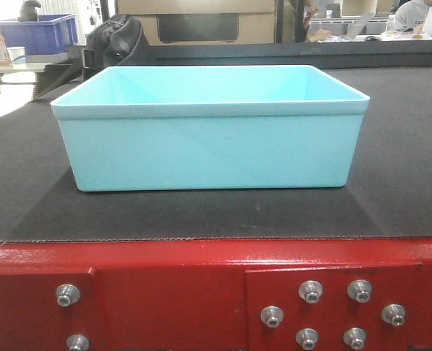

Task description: Fetch blue bin and place on conveyor start

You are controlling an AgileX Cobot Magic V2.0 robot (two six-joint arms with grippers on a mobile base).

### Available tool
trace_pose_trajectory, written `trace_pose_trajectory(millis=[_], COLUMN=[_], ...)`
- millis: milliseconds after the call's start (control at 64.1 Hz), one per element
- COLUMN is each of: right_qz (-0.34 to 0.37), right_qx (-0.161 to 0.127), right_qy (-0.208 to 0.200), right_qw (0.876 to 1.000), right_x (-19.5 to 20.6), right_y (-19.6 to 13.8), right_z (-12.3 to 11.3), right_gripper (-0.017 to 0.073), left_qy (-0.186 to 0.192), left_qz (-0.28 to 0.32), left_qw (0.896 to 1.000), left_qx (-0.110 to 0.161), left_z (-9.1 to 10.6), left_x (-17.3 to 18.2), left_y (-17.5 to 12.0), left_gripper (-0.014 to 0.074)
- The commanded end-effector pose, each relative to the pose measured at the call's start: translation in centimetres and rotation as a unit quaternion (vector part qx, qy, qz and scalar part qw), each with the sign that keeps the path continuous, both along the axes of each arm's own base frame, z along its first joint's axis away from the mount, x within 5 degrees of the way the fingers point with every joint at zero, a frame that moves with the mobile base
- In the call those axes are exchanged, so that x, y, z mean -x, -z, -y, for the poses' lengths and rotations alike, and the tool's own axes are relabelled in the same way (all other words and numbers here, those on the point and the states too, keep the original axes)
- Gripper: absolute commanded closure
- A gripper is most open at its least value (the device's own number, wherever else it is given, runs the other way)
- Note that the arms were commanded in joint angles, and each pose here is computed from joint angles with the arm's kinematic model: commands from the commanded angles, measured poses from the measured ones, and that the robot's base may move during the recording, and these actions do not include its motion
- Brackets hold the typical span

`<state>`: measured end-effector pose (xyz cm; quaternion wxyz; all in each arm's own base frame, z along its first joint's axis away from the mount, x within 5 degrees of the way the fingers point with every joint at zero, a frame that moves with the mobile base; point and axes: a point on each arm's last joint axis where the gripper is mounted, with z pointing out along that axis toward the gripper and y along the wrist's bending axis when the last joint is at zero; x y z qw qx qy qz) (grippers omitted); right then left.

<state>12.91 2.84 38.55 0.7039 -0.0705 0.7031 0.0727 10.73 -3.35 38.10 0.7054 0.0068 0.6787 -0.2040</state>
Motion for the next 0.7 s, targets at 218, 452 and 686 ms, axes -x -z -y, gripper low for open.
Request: trace_pose_trajectory(millis=[218,452,686], right_qz=[0.009,0.038,0.035], right_qx=[0.066,0.075,0.065], right_qy=[0.050,0.129,0.142], right_qw=[0.997,0.988,0.987], right_x=[2.7,4.8,6.6], right_y=[4.1,8.8,13.9], right_z=[1.8,3.3,3.3], right_gripper=[0.0719,0.0719,0.0719], left_qy=[0.005,0.005,0.005], left_qz=[0.009,0.009,0.009], left_qw=[1.000,1.000,1.000], left_qx=[0.000,0.000,0.000], left_z=[0.0,0.0,0.0], left_x=[0.2,0.2,0.2], left_y=[-0.2,-0.2,-0.2], left_gripper=[0.0704,0.0704,0.0704])
